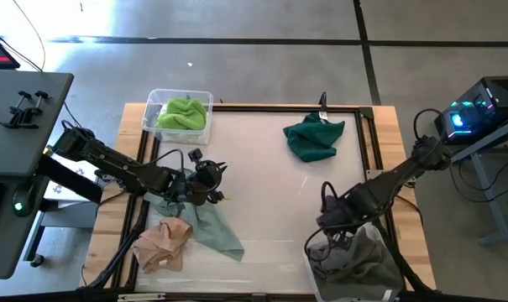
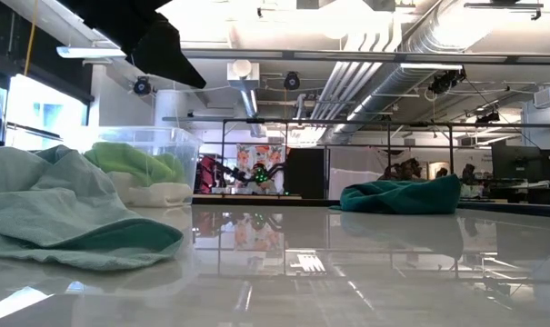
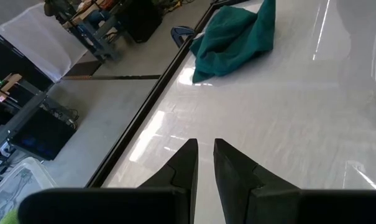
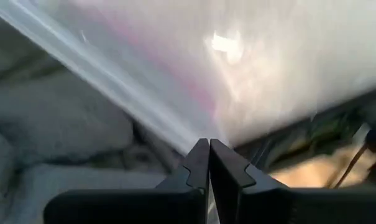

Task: Sort towels by color in basket
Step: Put the dark green towel into the bottom transparent bin

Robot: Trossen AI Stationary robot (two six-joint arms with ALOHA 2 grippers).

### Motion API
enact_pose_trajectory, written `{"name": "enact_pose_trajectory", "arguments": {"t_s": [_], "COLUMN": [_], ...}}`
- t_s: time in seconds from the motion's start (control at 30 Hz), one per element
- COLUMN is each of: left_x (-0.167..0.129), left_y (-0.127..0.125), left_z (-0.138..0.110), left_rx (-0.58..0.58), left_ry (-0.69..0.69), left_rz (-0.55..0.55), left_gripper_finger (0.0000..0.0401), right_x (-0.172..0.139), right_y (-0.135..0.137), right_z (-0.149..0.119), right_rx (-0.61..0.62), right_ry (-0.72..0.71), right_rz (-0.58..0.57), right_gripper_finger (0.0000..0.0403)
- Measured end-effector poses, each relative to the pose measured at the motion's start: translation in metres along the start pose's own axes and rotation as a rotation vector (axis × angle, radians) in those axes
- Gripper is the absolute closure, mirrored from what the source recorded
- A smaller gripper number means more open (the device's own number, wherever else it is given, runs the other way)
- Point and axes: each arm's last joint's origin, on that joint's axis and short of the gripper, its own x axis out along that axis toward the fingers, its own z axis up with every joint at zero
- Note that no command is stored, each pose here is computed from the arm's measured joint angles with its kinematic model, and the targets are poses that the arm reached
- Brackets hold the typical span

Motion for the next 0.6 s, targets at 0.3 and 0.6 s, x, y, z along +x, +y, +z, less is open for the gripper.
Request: {"name": "enact_pose_trajectory", "arguments": {"t_s": [0.3, 0.6], "left_x": [0.0, 0.0], "left_y": [0.0, 0.0], "left_z": [0.001, 0.0], "left_rx": [-0.003, -0.003], "left_ry": [-0.003, -0.003], "left_rz": [0.0, 0.0], "left_gripper_finger": [0.0363, 0.0363], "right_x": [-0.004, 0.025], "right_y": [-0.025, -0.091], "right_z": [0.037, 0.106], "right_rx": [-0.132, -0.13], "right_ry": [-0.402, -0.576], "right_rz": [-0.309, -0.316], "right_gripper_finger": [0.0382, 0.0234]}}
